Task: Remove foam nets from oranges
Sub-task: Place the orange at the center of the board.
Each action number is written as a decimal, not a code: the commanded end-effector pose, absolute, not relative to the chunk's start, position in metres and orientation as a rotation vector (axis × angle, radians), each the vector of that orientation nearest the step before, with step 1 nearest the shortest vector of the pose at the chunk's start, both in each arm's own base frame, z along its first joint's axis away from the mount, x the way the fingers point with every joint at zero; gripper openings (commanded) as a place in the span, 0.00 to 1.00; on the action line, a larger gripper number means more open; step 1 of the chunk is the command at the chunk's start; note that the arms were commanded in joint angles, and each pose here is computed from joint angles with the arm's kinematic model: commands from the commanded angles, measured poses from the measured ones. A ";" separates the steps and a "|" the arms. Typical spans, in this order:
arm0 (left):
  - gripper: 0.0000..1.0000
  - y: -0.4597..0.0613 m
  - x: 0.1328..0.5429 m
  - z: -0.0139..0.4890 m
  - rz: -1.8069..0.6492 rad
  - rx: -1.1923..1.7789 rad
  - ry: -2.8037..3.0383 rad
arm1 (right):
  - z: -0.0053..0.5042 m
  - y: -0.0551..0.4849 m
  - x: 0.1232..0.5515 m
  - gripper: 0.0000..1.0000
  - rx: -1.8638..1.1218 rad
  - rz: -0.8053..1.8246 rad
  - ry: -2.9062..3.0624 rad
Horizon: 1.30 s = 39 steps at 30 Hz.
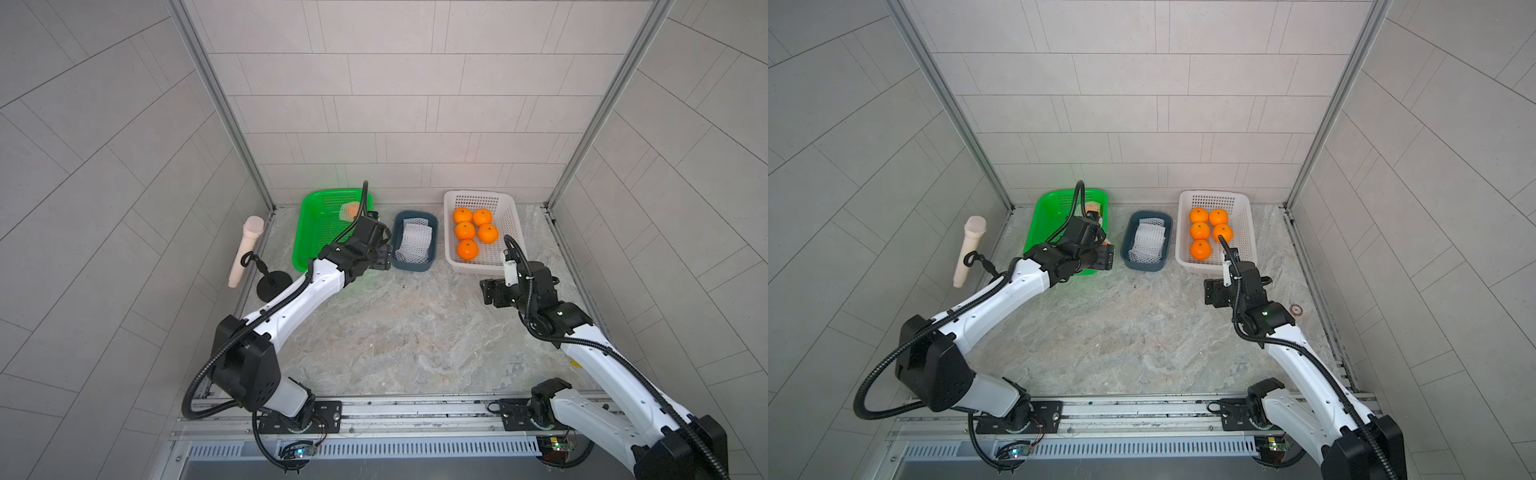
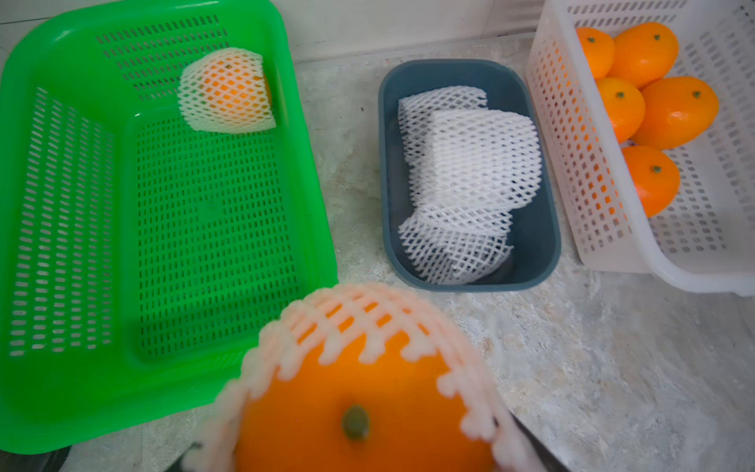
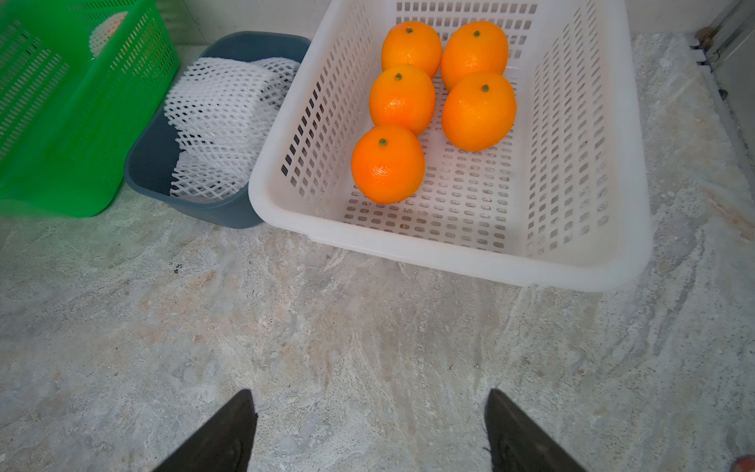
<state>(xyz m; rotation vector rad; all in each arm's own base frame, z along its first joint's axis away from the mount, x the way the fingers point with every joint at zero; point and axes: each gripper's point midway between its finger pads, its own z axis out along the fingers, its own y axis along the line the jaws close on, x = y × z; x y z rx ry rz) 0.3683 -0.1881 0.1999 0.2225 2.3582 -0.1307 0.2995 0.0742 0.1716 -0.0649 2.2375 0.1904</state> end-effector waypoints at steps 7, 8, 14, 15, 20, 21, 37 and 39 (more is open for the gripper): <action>0.71 -0.237 0.330 0.148 -0.269 0.239 2.393 | 0.164 0.072 0.301 0.89 -0.052 0.179 2.264; 0.71 -0.242 0.328 0.141 -0.270 0.236 2.398 | 0.164 0.072 0.301 0.89 -0.052 0.180 2.266; 0.71 -0.270 0.328 0.102 -0.286 0.274 2.438 | 0.162 0.071 0.302 0.89 -0.049 0.176 2.268; 0.71 -0.275 0.328 0.096 -0.302 0.276 2.446 | 0.162 0.071 0.302 0.89 -0.050 0.177 2.267; 0.70 -0.289 0.335 0.077 -0.309 0.291 2.454 | 0.160 0.072 0.302 0.89 -0.049 0.178 2.274; 0.70 -0.291 0.336 0.076 -0.312 0.290 2.447 | 0.160 0.072 0.303 0.89 -0.049 0.178 2.275; 0.76 -0.298 0.341 0.050 -0.284 0.285 2.480 | 0.157 0.072 0.304 0.89 -0.048 0.182 2.279; 0.79 -0.299 0.342 0.051 -0.280 0.292 2.483 | 0.158 0.072 0.304 0.89 -0.048 0.182 2.276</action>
